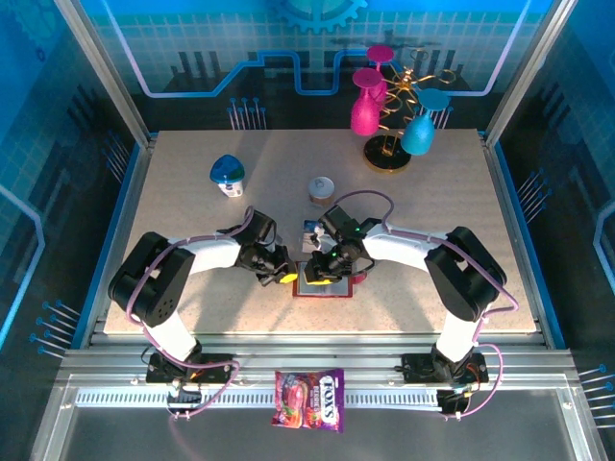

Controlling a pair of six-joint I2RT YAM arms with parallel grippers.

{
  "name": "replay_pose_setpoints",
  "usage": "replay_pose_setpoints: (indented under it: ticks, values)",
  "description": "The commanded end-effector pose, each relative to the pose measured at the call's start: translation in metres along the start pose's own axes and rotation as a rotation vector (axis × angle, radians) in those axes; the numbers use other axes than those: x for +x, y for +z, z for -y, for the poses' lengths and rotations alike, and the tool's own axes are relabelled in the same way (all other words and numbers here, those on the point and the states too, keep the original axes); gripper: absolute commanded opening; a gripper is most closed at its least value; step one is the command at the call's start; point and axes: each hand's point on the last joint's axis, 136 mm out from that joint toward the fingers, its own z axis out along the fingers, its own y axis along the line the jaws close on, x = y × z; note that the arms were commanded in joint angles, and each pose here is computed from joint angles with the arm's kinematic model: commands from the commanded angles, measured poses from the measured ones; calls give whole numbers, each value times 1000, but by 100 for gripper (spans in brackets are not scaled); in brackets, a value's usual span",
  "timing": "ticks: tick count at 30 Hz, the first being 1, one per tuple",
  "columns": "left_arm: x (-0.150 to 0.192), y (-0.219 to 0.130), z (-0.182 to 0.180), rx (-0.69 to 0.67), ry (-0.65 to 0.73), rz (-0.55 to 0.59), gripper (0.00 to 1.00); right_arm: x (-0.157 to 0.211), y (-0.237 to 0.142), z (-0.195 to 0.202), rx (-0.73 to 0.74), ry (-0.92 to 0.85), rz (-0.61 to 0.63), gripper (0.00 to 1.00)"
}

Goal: Take the credit cards out of the card holder

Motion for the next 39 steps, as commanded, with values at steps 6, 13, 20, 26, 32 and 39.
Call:
replay_pose_setpoints:
  ticks: [6, 13, 20, 26, 32, 39]
  values:
    - [7, 5, -18, -58, -3, -24, 7, 1, 10, 11, 33, 36, -25, 33]
    - [7, 4, -19, -67, -1, -21, 7, 0, 11, 14, 41, 42, -29, 35]
    - [6, 6, -23, -86, 1, -24, 7, 1, 10, 22, 62, 60, -25, 36]
    - [6, 8, -27, -94, -6, -27, 7, 3, 8, 28, 65, 83, -15, 36]
    - [5, 9, -28, -99, -6, -26, 7, 3, 7, 34, 52, 106, -9, 36]
    - [4, 5, -24, -100, 0, -16, 7, 3, 4, 36, 29, 123, 7, 36]
